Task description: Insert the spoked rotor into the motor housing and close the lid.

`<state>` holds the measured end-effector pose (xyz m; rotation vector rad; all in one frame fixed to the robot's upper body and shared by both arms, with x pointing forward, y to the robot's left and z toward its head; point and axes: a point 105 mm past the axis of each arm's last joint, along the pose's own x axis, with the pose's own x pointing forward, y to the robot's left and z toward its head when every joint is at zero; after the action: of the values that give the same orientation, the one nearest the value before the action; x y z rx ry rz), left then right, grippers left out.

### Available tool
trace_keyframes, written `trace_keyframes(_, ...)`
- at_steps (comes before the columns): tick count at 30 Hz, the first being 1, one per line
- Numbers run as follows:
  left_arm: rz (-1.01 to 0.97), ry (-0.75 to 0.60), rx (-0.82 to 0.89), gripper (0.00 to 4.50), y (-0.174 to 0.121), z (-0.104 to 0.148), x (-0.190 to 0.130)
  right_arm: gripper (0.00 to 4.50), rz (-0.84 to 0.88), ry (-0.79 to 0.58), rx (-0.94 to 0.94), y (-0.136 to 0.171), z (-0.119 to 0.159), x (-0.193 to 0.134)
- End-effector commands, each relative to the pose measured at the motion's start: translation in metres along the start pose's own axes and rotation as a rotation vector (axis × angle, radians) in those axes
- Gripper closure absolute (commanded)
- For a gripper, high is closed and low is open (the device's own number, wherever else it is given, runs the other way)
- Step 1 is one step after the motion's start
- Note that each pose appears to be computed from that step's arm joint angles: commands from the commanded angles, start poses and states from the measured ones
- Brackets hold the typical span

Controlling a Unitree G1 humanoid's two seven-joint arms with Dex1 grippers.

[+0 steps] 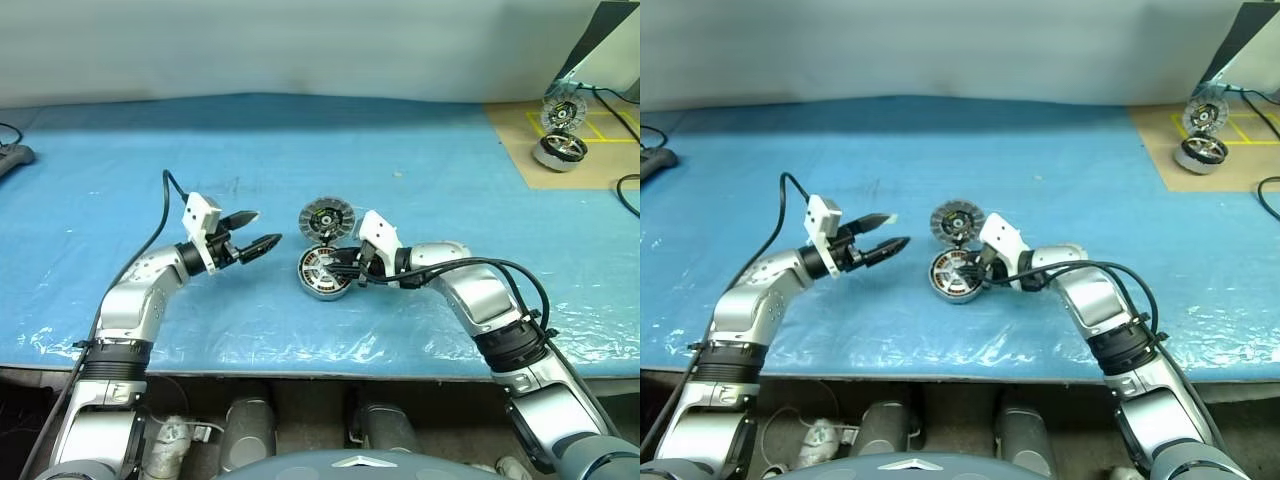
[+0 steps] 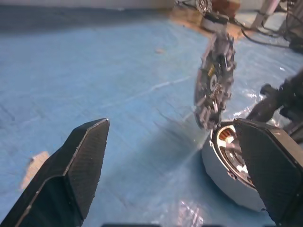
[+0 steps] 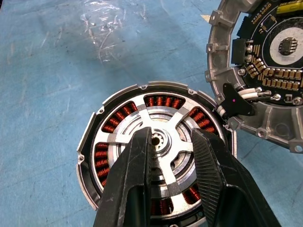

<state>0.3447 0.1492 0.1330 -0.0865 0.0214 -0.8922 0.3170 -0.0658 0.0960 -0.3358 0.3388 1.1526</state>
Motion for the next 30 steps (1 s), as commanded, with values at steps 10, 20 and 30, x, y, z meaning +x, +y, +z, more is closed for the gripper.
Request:
trace_keyframes(10,-0.037,-0.120,-0.004,0.00,0.001,0.024,0.122,4.04,-0.062,-0.180,0.044,0.003,0.046,-0.051)
trace_keyframes(20,-0.161,-0.183,-0.265,3.09,-0.008,0.045,0.141,4.50,-0.248,-0.109,0.179,0.019,0.005,-0.091)
trace_keyframes(30,-0.430,0.122,-0.347,4.47,-0.040,-0.003,0.128,4.50,-0.296,-0.100,0.200,0.017,0.001,-0.088)
